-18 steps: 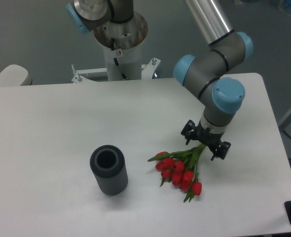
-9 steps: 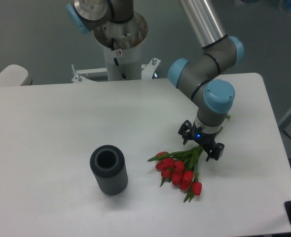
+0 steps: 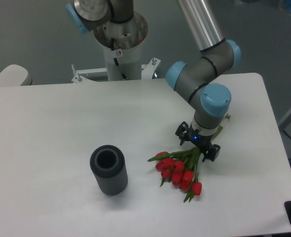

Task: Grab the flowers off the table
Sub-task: 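Lower the gripper onto the tulip stems and close it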

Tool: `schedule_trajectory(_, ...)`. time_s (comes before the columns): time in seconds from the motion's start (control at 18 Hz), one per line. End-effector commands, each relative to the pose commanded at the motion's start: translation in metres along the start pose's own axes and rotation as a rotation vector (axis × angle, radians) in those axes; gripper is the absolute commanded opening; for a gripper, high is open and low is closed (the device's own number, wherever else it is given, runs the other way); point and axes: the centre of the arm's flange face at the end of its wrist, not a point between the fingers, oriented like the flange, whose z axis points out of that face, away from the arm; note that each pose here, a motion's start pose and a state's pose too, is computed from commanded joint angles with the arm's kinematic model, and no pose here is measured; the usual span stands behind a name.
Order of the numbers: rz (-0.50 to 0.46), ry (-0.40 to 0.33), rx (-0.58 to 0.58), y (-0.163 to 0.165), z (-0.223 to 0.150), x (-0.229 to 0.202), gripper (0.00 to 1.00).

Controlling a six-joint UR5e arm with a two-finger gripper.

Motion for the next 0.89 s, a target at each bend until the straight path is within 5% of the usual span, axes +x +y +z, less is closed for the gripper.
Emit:
schedule_trajectory(0.22, 0.016, -0.021, 0.005, -0.008, 0.004, 0.0, 1.0)
schedule_trajectory(0.61, -0.008, -0.04, 0.017, -0.011, 0.001, -0.006, 0.42)
schedule_trajectory(0.89, -0.007, -0.044, 0.02, -0.011, 0.0, -0.008, 0.26)
